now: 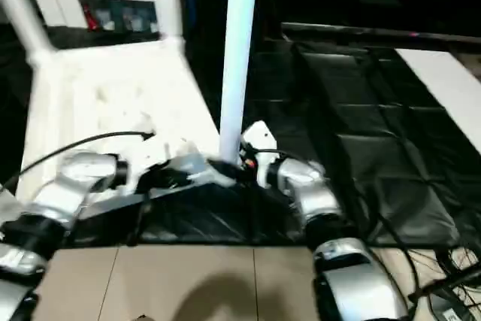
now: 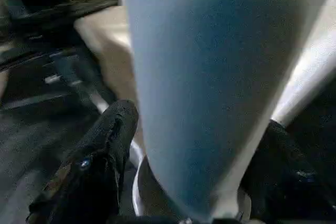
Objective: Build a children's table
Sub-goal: Rotate leg to tighten
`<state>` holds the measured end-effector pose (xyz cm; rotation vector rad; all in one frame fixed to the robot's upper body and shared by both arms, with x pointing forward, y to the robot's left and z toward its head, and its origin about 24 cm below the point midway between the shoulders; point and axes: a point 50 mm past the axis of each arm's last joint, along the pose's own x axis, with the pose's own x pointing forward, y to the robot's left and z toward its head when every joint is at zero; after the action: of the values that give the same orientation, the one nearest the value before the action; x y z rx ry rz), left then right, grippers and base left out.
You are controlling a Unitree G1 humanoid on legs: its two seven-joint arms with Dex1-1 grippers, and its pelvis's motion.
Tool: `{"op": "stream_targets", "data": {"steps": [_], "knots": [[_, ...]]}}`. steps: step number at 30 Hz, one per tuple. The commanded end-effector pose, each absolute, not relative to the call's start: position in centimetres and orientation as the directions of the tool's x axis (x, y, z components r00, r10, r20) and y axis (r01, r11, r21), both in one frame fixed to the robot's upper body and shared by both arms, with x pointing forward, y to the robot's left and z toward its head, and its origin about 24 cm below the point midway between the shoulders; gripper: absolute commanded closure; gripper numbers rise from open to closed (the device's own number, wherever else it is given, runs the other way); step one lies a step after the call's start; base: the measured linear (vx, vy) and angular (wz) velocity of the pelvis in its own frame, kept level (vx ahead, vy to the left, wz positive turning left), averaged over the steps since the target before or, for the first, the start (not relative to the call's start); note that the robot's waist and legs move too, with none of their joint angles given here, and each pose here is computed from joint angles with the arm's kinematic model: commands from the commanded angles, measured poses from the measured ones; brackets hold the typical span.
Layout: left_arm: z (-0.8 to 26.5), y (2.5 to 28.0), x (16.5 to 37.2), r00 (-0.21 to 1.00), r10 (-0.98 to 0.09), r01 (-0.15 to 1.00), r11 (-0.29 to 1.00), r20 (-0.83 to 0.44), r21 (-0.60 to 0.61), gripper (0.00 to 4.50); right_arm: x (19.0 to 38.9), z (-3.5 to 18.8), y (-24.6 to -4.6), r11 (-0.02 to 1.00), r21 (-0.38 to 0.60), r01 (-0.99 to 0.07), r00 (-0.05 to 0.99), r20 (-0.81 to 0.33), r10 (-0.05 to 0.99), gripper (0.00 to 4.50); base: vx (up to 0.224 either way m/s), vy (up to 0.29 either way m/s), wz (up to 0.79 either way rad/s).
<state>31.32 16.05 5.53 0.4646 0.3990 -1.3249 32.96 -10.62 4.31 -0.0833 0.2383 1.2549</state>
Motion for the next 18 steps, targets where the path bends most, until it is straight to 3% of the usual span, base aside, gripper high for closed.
{"op": "stream_targets", "data": {"steps": [1,11,18], "knots": [[4.9,15.4,30.6,0.095,-0.824,0.995,0.07,-0.559,0.066,4.5,32.3,4.0,-10.2,0.165,0.13,-0.978,0.127,-0.265,0.956,1.77,0.055,0.028,0.01],[5.6,16.1,31.2,0.071,-0.819,0.997,0.045,-0.569,0.06,4.5,32.1,4.5,-10.3,0.031,0.173,-0.984,-0.024,-0.305,0.952,2.37,0.0,0.0,0.0],[5.5,16.3,31.7,0.137,-0.81,0.991,0.114,-0.57,0.077,4.5,31.8,4.1,-9.8,0.042,0.212,-0.976,-0.017,-0.269,0.963,2.41,0.0,0.0,0.0]]}}
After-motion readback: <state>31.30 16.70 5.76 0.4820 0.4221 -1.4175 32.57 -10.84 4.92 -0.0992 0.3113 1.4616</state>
